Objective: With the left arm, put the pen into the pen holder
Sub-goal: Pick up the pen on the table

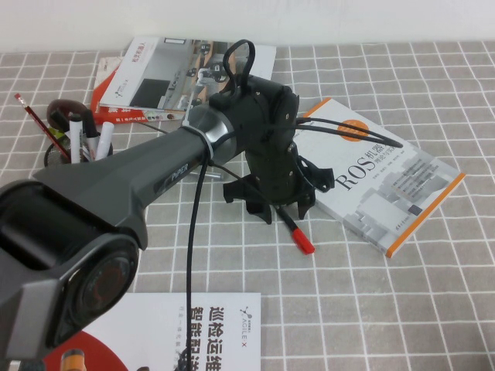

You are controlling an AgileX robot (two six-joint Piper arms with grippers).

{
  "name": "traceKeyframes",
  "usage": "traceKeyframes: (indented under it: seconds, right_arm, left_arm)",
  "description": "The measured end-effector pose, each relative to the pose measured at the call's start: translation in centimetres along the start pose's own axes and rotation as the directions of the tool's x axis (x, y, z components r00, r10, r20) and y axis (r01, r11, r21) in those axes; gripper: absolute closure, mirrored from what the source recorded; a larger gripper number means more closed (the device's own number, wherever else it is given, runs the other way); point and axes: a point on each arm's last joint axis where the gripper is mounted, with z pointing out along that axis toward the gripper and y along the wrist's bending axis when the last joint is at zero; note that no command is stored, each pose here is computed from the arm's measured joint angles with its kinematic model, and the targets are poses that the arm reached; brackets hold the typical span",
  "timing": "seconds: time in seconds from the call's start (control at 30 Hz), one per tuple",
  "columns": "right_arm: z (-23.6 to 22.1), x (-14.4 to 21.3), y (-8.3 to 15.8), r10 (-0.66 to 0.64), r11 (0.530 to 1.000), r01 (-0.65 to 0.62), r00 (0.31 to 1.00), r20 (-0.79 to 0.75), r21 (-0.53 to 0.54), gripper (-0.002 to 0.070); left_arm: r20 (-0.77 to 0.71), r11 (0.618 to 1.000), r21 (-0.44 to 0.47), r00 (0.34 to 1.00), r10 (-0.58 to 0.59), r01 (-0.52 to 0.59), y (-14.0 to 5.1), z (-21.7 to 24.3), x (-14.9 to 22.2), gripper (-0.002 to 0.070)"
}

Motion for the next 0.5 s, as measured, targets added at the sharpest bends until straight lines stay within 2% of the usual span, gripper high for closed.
traceKeyframes:
  seconds: [0.17,0.27,0.4,0.5]
  right_arm:
    - [0.0,0.0,0.0,0.0,1.0,0.0,1.0,0.0,0.0,0.0691]
    - [0.0,0.0,0.0,0.0,1.0,0.0,1.0,0.0,0.0,0.0691]
    - [0.0,0.0,0.0,0.0,1.0,0.0,1.0,0.0,0.0,0.0691]
    - [0.0,0.0,0.0,0.0,1.0,0.0,1.0,0.0,0.0,0.0691]
  left_arm:
    - [-0.011,1.0,-0.007,1.0,0.027,-0.027,0.05,-0.07,0.08,0.0333]
    - [-0.027,0.998,-0.016,0.998,0.063,-0.064,0.14,-0.08,0.22,0.0419]
    - [-0.04,0.988,-0.017,0.988,0.151,-0.151,0.19,-0.08,0.32,0.0589]
    - [-0.06,0.972,-0.026,0.971,0.232,-0.234,0.35,-0.09,0.46,0.0617]
